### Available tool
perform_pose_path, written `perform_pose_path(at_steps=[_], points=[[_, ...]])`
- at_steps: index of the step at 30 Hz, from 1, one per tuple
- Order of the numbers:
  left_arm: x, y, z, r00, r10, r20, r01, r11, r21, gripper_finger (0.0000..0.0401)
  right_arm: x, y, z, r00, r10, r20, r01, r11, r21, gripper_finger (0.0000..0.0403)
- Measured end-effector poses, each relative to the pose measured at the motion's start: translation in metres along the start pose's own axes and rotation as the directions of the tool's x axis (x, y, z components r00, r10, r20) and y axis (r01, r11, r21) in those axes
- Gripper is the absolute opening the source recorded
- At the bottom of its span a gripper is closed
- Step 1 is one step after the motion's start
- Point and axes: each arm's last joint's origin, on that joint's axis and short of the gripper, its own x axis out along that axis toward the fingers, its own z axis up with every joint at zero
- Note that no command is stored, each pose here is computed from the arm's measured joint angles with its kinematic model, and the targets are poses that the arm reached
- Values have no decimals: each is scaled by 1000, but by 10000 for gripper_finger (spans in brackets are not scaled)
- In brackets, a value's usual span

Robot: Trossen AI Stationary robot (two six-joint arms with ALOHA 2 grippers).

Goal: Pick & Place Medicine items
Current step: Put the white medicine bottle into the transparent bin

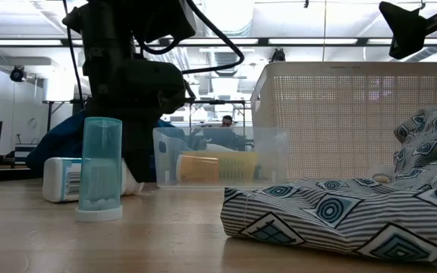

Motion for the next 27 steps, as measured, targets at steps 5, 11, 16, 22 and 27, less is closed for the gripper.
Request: perform_pose_path(at_steps=[5, 11, 16, 22, 27], points=[[-10, -2, 6, 999, -17, 36, 18, 1000, -10, 186, 0, 0, 0, 1000, 0, -1, 0, 1000, 0, 380], [-28, -10, 14, 997, -25, 75, 25, 1000, 1, 188, 0, 0, 0, 1000, 0, 0, 0, 1000, 0, 380], [-53, -20, 24, 981, -42, 190, 30, 997, 65, 188, 0, 0, 0, 1000, 0, 0, 0, 1000, 0, 380], [-84, -26, 35, 928, -22, 372, -29, 991, 131, 189, 0, 0, 0, 1000, 0, 0, 0, 1000, 0, 380], [-101, -29, 43, 860, 23, 510, -173, 953, 248, 188, 0, 0, 0, 1000, 0, 0, 0, 1000, 0, 380]])
